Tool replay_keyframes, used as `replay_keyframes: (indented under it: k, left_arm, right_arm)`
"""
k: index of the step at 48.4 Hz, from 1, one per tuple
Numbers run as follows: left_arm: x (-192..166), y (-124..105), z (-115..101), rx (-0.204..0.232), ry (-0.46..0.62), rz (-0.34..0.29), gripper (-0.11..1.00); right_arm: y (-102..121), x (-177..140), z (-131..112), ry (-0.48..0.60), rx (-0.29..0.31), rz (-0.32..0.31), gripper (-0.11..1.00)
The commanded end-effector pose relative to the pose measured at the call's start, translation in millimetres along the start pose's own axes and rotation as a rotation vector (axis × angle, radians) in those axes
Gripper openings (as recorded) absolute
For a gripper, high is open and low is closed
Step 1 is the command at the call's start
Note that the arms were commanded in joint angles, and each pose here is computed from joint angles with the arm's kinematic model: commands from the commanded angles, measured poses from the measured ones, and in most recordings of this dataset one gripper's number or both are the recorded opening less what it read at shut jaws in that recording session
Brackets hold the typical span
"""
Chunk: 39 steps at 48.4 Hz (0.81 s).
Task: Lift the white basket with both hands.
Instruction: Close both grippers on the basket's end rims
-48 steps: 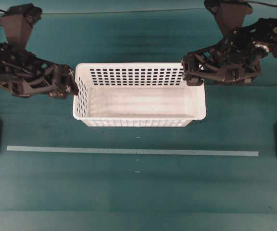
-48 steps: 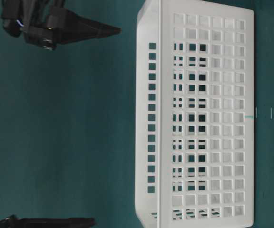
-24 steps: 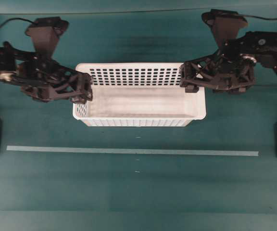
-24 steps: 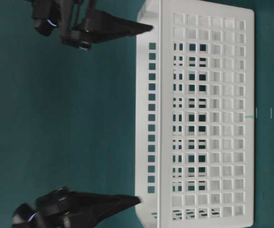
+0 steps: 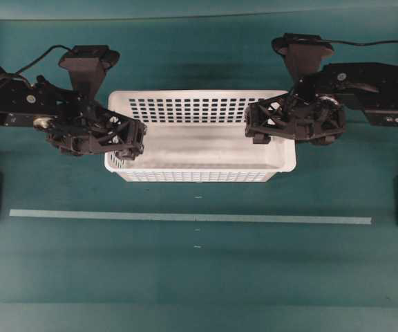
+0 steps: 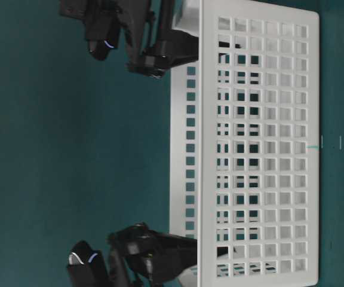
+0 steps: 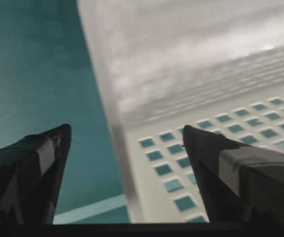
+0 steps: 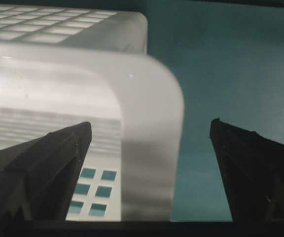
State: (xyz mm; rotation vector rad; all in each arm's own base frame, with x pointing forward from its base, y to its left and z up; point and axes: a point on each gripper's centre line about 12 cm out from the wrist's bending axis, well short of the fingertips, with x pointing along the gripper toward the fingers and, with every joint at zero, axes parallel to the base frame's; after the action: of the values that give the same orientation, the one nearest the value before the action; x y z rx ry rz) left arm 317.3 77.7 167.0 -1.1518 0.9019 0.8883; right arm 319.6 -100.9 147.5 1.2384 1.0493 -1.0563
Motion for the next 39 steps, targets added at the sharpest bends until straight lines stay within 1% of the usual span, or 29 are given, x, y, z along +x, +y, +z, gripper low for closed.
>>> replay_keyframes:
  k: [1,8,17,21,24,26,28,30,35,37,39]
  left_arm:
    - [-1.0,-1.5,1.3,-0.002,-0.007,-0.015,0.91]
    - [-1.0,-3.9,2.2,-0.002,-0.015,-0.035,0.91]
    - [0.0,-3.1,1.8,0.000,-0.015,-0.034,0.90]
    - [0.3,-2.6,1.7,0.001,-0.015,-0.032,0.89]
    - [0.7,-2.5,1.5,0.000,-0.013,-0.031,0.87]
    - [1.5,-2.2,1.4,0.000,-0.013,-0.031,0.84]
    - [2.5,-2.2,1.4,0.000,-0.013,-0.031,0.80]
    - [3.5,-1.4,1.0,0.000,-0.013,-0.030,0.73]
    - [3.9,-2.3,1.3,0.008,-0.018,-0.043,0.44]
    - [3.7,-2.7,-0.7,0.018,-0.015,-0.044,0.32]
    - [4.0,-2.0,-2.1,0.013,-0.014,-0.044,0.21]
  right_arm:
    - [1.8,1.4,-0.8,-0.001,0.002,0.003,0.97]
    - [1.9,1.4,-0.9,0.000,0.014,0.003,0.97]
    - [1.3,1.4,-0.9,0.003,0.022,-0.001,0.96]
    - [0.0,1.7,-2.6,0.013,0.026,-0.010,0.94]
    - [-1.5,2.2,-3.1,0.014,0.026,-0.014,0.88]
    - [-2.1,2.8,-3.3,0.014,0.028,-0.014,0.82]
    - [-1.2,2.5,-3.0,0.012,0.028,-0.009,0.72]
    - [-0.1,2.7,-2.5,0.010,0.028,-0.003,0.61]
    - [1.8,2.4,-2.0,0.010,0.035,0.012,0.32]
    - [1.1,3.0,-2.5,0.012,0.037,0.011,0.22]
    - [0.5,3.9,-3.1,0.017,0.040,0.008,0.16]
